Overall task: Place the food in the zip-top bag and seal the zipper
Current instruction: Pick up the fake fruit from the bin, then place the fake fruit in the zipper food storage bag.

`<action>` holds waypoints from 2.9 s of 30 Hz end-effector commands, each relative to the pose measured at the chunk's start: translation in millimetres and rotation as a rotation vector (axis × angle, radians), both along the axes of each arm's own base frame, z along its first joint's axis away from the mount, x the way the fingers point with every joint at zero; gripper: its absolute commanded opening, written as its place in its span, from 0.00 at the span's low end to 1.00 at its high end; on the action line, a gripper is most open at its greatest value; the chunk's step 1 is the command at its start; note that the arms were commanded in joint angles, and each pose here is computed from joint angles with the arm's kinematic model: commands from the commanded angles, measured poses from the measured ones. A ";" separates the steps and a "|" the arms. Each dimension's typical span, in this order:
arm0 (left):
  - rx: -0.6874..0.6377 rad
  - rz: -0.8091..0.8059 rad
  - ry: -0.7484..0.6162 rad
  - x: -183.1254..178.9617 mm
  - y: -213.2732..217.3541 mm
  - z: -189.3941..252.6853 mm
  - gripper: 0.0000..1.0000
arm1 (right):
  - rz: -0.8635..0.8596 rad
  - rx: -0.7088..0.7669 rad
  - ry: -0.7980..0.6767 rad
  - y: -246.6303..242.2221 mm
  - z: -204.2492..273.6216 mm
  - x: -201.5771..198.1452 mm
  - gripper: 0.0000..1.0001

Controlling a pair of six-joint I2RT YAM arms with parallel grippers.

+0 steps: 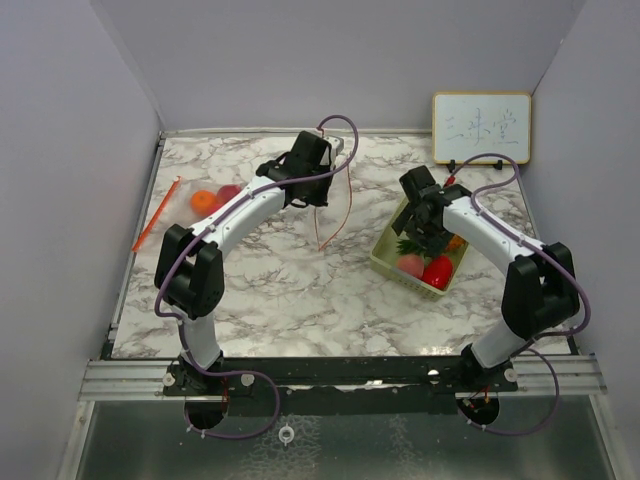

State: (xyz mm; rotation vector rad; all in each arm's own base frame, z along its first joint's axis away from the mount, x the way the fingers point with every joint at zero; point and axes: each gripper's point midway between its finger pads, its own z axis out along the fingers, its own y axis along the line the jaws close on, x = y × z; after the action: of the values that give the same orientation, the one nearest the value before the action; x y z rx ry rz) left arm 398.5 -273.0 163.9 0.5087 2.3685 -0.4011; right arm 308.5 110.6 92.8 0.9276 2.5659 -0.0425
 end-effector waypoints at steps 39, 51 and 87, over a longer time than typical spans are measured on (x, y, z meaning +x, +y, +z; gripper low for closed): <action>0.038 -0.008 -0.047 -6.0 16.4 8.4 0.00 | 0.467 0.037 -0.369 -9.2 120.3 12.4 0.03; -0.150 -0.001 -0.023 -3.1 -14.4 28.2 0.00 | 1.178 0.729 -0.678 119.8 203.1 -48.5 0.02; -0.655 0.046 0.127 3.7 -50.0 70.5 0.00 | 0.955 0.403 -0.287 86.6 39.1 13.2 0.02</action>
State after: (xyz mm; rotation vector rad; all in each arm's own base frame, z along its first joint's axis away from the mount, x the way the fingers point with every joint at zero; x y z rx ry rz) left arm 403.8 -318.0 202.0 0.0519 2.2497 -1.1120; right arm 301.6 244.2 179.3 -0.4057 2.2900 1.2993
